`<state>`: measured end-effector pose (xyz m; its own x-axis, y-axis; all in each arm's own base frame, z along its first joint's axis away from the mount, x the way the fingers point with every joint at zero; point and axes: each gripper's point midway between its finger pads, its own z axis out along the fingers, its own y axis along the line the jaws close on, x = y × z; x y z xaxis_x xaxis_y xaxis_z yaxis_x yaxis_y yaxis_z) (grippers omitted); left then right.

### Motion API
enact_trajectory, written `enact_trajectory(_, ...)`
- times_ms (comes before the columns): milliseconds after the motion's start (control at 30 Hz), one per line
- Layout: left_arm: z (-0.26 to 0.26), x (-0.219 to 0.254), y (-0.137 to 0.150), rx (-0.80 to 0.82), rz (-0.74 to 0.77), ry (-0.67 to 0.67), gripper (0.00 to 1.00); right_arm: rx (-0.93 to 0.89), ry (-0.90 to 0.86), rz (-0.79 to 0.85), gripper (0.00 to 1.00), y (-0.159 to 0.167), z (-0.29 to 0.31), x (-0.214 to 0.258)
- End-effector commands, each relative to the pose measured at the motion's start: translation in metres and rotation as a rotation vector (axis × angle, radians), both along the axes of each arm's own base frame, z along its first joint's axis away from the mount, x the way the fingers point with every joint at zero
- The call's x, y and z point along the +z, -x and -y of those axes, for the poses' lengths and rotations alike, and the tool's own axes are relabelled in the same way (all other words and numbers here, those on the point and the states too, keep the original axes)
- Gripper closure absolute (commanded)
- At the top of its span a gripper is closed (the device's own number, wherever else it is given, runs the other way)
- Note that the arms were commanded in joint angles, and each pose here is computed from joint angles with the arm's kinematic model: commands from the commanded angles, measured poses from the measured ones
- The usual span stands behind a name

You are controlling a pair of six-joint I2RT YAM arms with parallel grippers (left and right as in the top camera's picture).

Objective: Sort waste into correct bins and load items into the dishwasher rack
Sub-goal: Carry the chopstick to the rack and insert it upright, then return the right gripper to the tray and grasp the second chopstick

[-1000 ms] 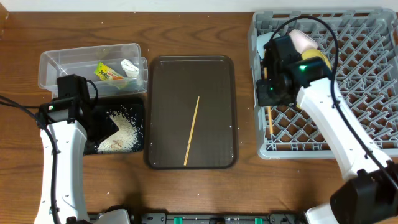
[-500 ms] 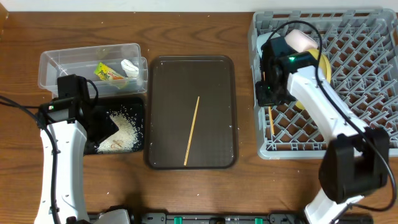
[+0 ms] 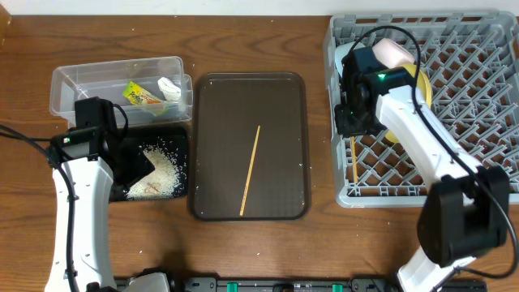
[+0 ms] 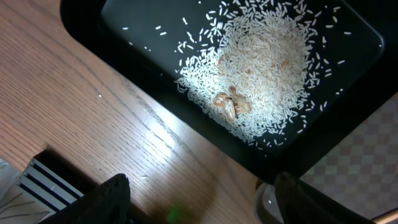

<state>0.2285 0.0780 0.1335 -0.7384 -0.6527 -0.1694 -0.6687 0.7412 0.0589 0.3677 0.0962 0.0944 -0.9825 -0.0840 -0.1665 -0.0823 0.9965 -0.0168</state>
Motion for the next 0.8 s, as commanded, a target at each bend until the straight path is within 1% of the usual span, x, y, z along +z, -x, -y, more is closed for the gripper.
enact_trajectory(0, -0.001, 0.001, 0.002, 0.011, 0.002, -0.001, 0.23, 0.027, -0.078, 0.15, 0.7, -0.008, -0.014, 0.049)
enact_trajectory(67, -0.001, 0.001, 0.002, 0.011, 0.002, -0.001, 0.23, 0.06, -0.151, 0.203, 0.67, -0.011, -0.031, 0.065)
enact_trajectory(100, -0.001, 0.001, 0.002, 0.011, 0.002, -0.001, 0.23, 0.086, -0.2, 0.23, 0.62, -0.012, -0.044, 0.073)
enact_trajectory(133, -0.001, 0.001, 0.002, 0.011, 0.002, -0.001, 0.23, 0.112, -0.245, 0.25, 0.59, -0.013, -0.057, 0.079)
enact_trajectory(233, -0.001, 0.001, 0.002, 0.011, 0.002, -0.001, 0.23, 0.205, -0.35, 0.275, 0.57, -0.009, -0.098, 0.088)
enact_trajectory(267, -0.001, 0.001, 0.002, 0.011, 0.002, -0.001, 0.23, 0.225, -0.362, 0.275, 0.57, -0.007, -0.109, 0.088)
enact_trajectory(367, -0.001, 0.001, 0.002, 0.011, 0.002, -0.001, 0.23, 0.27, -0.385, 0.255, 0.53, 0.004, -0.144, 0.079)
enact_trajectory(600, -0.001, 0.001, 0.002, 0.011, 0.002, -0.001, 0.23, 0.252, -0.354, 0.11, 0.51, 0.043, -0.21, 0.024)
enact_trajectory(633, -0.001, 0.001, 0.002, 0.011, 0.002, -0.001, 0.23, 0.259, -0.339, 0.065, 0.51, 0.055, -0.224, 0.004)
enact_trajectory(767, -0.001, 0.001, 0.002, 0.011, 0.002, -0.001, 0.23, 0.235, -0.261, 0.017, 0.51, 0.069, -0.233, -0.031)
